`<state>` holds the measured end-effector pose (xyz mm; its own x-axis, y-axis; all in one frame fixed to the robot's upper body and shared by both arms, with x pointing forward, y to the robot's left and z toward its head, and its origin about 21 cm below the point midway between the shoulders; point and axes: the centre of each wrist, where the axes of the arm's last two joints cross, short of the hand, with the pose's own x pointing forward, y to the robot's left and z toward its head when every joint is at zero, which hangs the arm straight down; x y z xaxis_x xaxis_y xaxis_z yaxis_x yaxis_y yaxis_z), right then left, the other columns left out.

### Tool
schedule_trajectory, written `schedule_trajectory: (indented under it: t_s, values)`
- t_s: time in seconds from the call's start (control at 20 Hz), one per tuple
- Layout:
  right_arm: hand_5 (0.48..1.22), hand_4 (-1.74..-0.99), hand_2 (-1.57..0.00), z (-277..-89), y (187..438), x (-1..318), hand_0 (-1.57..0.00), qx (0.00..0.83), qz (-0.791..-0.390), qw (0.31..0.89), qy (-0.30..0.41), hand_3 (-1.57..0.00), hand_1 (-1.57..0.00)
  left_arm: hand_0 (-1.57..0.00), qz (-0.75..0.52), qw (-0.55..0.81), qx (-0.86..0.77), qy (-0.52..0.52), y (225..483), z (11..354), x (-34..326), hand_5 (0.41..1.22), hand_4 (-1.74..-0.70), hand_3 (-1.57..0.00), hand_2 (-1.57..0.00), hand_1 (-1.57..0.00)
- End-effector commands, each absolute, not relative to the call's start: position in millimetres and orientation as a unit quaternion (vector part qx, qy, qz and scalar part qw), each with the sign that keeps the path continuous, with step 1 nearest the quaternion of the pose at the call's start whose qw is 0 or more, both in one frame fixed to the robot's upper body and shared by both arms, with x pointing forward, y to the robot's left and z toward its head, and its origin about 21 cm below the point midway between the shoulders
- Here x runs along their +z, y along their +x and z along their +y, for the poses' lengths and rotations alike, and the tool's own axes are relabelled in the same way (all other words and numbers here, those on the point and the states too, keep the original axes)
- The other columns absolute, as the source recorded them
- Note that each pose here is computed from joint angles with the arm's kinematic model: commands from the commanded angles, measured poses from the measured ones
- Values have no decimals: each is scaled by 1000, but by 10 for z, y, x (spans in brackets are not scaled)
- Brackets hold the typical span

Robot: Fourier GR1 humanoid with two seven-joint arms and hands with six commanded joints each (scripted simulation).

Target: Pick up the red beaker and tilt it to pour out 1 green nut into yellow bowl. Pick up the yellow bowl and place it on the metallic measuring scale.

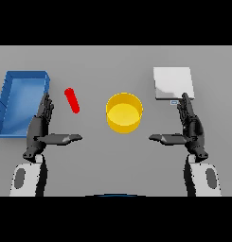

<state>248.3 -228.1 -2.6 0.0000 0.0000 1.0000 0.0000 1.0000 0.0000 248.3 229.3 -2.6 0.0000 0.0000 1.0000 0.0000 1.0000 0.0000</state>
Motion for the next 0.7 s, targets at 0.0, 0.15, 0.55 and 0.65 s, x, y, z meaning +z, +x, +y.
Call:
schedule_trajectory:
  t_s: [0.0,0.15,0.55,0.65]
  values:
    - [681,-1245,1,-2280,2484,-26,1,0,-707,707,0,1,1,1,-707,707,0,0,2483,2295,-26,652,-1204,1,1,1]
    - [681,-1245,1,-2272,2482,-26,1,0,-707,707,0,1,1,1,-707,707,0,0,2479,2306,-26,652,-1204,1,1,1]
    - [678,-1235,1,-2248,2204,43,1,130,-742,650,-98,1,1,1,-707,700,-91,38,2241,2262,155,660,-1224,1,1,1]
    - [681,-1245,1,-2249,2207,96,1,129,-749,644,-90,1,1,1,-703,703,-99,41,2261,2291,145,662,-1230,1,1,1]
